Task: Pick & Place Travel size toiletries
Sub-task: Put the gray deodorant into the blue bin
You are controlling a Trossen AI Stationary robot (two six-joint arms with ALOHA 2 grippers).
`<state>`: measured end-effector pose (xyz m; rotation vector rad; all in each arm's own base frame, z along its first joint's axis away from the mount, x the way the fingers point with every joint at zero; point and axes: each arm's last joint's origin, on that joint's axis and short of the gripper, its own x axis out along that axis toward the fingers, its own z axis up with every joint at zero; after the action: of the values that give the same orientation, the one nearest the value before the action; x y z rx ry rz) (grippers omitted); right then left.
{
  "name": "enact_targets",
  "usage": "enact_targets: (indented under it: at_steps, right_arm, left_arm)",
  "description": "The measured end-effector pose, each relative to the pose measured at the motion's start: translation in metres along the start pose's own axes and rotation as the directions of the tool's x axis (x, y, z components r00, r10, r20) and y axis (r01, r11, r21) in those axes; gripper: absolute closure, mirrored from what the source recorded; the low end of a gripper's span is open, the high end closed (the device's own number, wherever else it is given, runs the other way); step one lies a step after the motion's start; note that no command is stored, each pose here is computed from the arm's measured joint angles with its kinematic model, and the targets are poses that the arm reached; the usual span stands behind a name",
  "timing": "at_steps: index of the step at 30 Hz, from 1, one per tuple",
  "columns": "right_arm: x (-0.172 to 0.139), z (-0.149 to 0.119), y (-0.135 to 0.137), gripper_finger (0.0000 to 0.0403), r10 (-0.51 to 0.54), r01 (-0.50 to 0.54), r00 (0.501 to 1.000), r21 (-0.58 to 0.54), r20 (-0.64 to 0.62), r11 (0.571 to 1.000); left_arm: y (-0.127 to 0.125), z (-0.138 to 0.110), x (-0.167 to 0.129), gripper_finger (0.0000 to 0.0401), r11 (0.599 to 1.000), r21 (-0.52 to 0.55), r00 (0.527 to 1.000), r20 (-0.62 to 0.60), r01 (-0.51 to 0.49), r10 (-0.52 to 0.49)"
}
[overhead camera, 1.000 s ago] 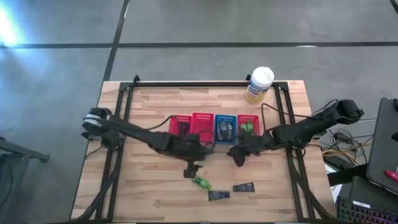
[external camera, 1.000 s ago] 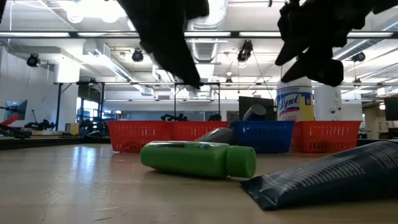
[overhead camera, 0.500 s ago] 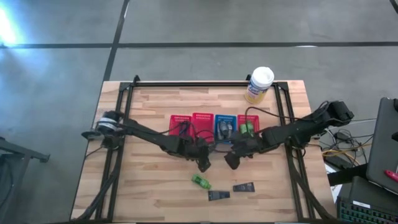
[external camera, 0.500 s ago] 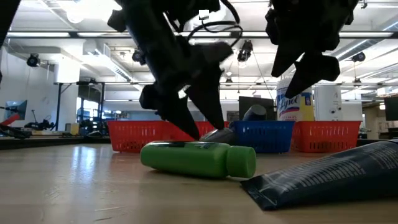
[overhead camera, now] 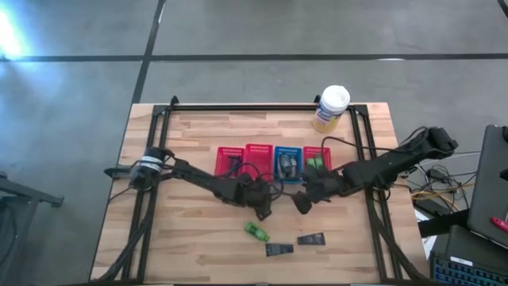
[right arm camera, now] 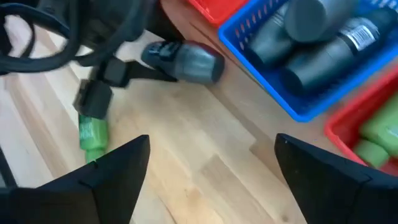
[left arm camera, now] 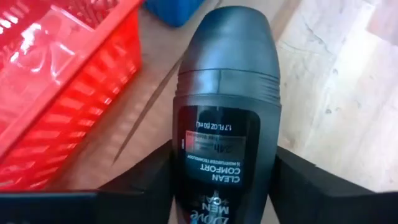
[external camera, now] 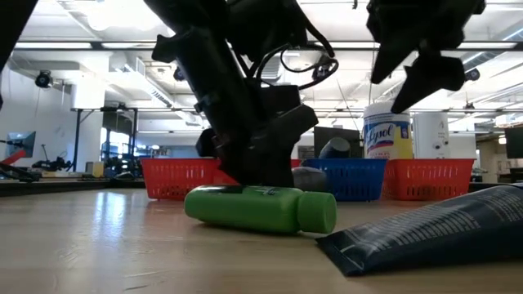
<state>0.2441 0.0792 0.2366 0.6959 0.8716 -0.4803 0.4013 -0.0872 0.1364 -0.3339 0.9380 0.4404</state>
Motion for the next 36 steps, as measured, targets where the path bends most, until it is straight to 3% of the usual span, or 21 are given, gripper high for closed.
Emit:
enact_targets:
  at_steps: [7,10,14,18,21,24,27,29,33,36]
  right_arm:
    - [-0.009,-0.005,-0.001,0.0096,-0.009,0.009,1.0,-0.001,0.019,1.0]
    - [-0.015,-0.004,-0.002,0.0107,-0.001,0.0,0.999,0.013,0.047,1.0]
    - [-0.025,-0.003,-0.004,0.0119,0.001,-0.006,0.995,0.043,0.102,0.999]
    - [-0.04,-0.003,-0.01,0.0127,-0.011,-0.009,0.985,0.111,0.172,0.994]
    - [-0.053,-0.001,-0.016,0.0129,-0.008,-0.03,0.977,0.174,0.215,0.984]
    - [-0.062,0.0,-0.022,0.0125,-0.015,-0.041,0.971,0.23,0.238,0.972]
    - [-0.068,0.0,-0.027,0.0115,-0.021,-0.043,0.971,0.257,0.239,0.966]
    - [-0.07,-0.001,-0.03,0.0108,-0.025,-0.039,0.973,0.273,0.228,0.961]
    - [-0.068,-0.005,-0.03,0.0095,-0.048,-0.006,0.978,0.258,0.202,0.966]
    - [-0.065,-0.007,-0.029,0.0088,-0.059,0.006,0.979,0.262,0.196,0.965]
  left_arm:
    - [-0.006,0.003,-0.017,0.02,0.995,0.081,0.998,-0.004,0.055,-0.055]
    - [-0.01,0.016,-0.038,0.02,0.991,0.088,0.994,0.045,0.1,-0.104]
    - [-0.007,0.042,-0.073,0.02,0.987,0.037,0.972,0.171,0.154,-0.158]
    - [0.008,0.068,-0.083,0.02,0.969,-0.118,0.944,0.278,0.218,-0.178]
    - [0.031,0.09,-0.071,0.02,0.921,-0.296,0.93,0.337,0.252,-0.146]
    - [0.051,0.109,-0.051,0.02,0.816,-0.454,0.904,0.39,0.357,-0.178]
    - [0.056,0.125,-0.044,0.02,0.734,-0.495,0.857,0.461,0.465,-0.233]
    - [0.055,0.131,-0.045,0.02,0.743,-0.486,0.857,0.462,0.46,-0.229]
    - [0.059,0.125,-0.04,0.02,0.799,-0.485,0.913,0.364,0.354,-0.184]
    - [0.063,0.122,-0.036,0.02,0.778,-0.522,0.917,0.358,0.351,-0.174]
